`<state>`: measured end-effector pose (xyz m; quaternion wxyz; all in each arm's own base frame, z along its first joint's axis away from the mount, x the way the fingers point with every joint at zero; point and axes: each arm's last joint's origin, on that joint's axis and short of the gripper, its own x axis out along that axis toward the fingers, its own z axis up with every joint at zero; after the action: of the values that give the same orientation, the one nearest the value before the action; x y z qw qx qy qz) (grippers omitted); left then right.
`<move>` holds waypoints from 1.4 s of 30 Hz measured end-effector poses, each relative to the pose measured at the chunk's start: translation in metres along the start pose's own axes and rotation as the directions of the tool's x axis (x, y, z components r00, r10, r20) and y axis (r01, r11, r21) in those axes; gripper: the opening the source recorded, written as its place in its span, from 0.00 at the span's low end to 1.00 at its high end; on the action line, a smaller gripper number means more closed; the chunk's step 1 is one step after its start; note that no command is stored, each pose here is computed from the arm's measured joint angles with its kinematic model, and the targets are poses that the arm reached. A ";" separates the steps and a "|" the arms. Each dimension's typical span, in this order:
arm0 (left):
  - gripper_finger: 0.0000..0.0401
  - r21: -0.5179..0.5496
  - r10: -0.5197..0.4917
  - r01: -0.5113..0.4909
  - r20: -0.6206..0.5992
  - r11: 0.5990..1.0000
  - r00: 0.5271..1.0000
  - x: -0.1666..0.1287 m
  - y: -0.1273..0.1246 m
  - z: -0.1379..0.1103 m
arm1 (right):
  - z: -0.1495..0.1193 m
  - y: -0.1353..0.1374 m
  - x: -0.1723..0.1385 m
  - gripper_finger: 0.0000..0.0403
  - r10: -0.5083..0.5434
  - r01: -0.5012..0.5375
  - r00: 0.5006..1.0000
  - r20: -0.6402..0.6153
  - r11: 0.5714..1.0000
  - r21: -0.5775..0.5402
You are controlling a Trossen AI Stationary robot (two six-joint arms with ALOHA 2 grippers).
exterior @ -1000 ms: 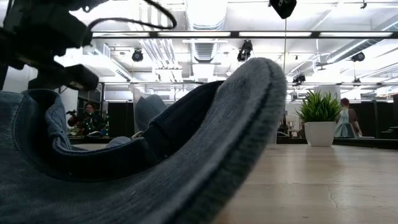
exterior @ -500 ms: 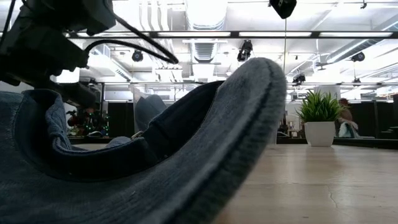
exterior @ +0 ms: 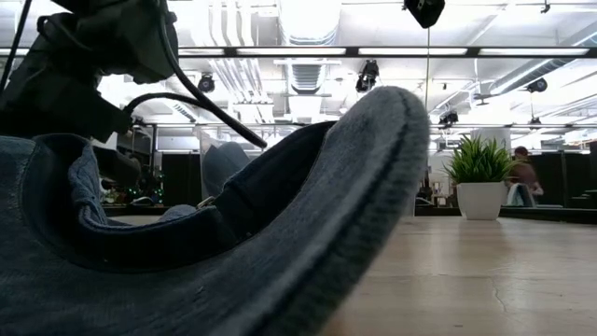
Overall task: Pick & Place hat
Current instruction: Put the left blue cap into the left transparent bin
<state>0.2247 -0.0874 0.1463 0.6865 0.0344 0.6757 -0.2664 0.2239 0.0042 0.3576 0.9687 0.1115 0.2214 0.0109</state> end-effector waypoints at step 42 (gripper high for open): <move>0.02 -0.386 0.076 -0.117 -0.119 0.915 0.990 -0.115 -0.009 -0.027 | 0.000 0.000 0.000 0.18 -0.001 0.001 1.000 0.000 1.000 -0.016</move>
<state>0.2030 -0.0472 0.2560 0.6565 -0.0569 0.7468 -0.0895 0.2239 0.0042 0.3576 0.9696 0.1037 0.2215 0.0123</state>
